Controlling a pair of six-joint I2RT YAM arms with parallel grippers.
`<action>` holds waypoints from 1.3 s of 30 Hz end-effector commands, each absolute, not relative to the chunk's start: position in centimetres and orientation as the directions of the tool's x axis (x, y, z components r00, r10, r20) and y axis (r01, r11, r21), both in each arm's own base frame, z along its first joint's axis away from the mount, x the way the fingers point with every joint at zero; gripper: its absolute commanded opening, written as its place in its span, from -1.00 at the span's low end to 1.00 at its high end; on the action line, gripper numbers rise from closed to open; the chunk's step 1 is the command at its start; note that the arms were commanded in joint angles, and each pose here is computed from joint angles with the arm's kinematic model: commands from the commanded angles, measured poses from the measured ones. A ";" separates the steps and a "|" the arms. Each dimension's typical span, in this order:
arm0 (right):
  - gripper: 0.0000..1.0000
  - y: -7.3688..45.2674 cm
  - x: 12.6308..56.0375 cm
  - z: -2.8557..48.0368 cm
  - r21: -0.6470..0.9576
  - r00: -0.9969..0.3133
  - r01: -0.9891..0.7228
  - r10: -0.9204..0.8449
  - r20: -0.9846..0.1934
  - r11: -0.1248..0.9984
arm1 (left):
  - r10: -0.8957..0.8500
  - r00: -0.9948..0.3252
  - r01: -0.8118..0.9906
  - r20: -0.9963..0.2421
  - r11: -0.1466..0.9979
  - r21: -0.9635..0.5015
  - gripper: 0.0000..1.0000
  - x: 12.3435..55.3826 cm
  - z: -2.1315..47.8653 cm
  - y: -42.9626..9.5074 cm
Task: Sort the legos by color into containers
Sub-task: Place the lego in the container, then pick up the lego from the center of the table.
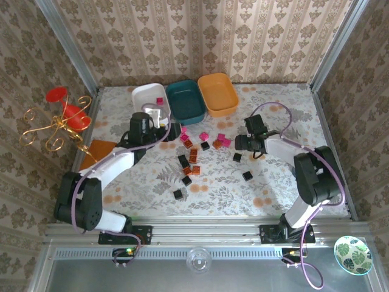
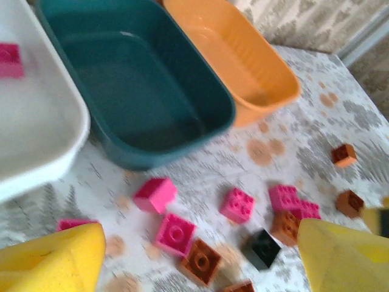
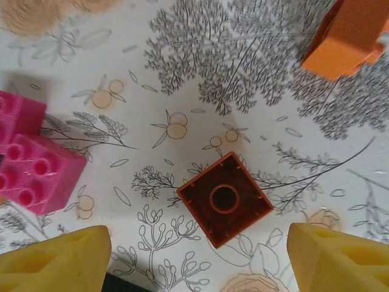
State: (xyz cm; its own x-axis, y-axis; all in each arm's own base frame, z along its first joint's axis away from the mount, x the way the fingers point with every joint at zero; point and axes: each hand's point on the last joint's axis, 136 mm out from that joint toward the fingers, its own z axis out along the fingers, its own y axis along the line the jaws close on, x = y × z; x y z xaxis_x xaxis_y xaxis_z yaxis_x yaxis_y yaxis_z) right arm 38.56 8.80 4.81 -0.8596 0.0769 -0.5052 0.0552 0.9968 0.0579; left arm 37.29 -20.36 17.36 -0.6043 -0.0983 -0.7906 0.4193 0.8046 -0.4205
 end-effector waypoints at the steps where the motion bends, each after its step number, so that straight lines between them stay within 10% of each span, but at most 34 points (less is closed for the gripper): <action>1: 0.57 8.5 38.5 3.9 0.061 -0.884 0.096 0.113 -0.454 0.994 | -0.121 -0.586 0.440 -0.802 0.783 -0.439 0.66 36.0 18.2 -20.8; 13: 0.59 9.6 41.8 1.7 0.044 -0.910 0.057 0.070 -0.409 0.997 | -0.076 -0.614 0.438 -0.786 0.795 -0.419 0.66 33.6 16.0 -20.0; 39: -0.29 12.3 41.2 4.4 0.112 -0.889 -0.042 0.014 -0.458 0.993 | -0.076 -0.628 0.419 -0.775 0.806 -0.418 0.66 32.3 14.7 -19.2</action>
State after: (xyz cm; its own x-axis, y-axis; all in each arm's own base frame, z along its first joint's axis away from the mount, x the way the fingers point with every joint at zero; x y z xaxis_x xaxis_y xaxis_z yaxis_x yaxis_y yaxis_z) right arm 41.18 11.13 2.39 -0.9062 0.0224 -0.4223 -0.0056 0.9979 0.0648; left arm 32.65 -19.37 14.55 -0.6360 -0.0785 -0.7677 0.4161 0.8029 -0.4269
